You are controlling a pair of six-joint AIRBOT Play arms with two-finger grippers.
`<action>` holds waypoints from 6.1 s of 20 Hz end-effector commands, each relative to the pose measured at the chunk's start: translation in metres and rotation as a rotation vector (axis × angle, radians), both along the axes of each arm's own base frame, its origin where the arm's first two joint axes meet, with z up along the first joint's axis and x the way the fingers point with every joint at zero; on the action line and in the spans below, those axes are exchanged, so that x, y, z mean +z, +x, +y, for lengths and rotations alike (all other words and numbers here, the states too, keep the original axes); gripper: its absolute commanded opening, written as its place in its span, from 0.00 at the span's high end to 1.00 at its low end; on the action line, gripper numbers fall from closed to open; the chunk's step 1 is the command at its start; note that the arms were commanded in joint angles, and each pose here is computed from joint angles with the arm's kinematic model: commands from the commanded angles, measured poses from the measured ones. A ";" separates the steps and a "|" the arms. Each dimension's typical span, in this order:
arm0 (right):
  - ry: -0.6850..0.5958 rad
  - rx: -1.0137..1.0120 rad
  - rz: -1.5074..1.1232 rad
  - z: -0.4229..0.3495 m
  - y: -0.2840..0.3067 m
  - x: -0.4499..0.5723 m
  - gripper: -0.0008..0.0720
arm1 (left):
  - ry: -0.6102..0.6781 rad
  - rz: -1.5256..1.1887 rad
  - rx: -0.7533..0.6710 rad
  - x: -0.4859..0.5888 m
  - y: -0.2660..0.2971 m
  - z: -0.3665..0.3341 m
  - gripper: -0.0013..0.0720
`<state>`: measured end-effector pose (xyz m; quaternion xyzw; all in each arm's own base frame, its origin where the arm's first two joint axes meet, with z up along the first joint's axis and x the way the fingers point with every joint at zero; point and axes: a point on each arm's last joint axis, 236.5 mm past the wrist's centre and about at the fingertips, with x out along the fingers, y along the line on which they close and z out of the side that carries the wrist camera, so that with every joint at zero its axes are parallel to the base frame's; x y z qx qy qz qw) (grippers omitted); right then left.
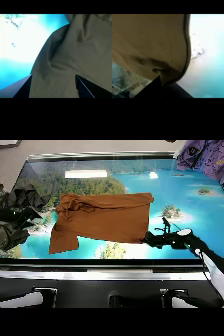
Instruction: Fold the clothes and pants, and hang the long-sleeved shirts on hangers.
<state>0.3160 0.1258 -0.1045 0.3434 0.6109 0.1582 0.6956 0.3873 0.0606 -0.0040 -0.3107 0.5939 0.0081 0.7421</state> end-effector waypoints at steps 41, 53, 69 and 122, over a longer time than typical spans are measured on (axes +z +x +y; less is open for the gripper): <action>-0.209 0.126 -0.769 -0.020 0.123 0.373 0.95 | 0.180 -0.865 -0.244 0.313 0.103 -0.057 0.96; -0.411 -0.185 -1.280 -0.053 -0.085 0.605 0.95 | 0.664 -1.295 0.122 0.526 -0.164 -0.043 0.96; -0.424 -0.015 -0.285 -0.093 0.194 0.233 0.95 | 0.332 -0.576 -0.251 0.159 0.150 -0.057 0.96; 0.057 -0.027 0.117 -0.076 -0.007 0.001 0.95 | 0.069 0.048 0.066 0.001 -0.043 0.017 0.15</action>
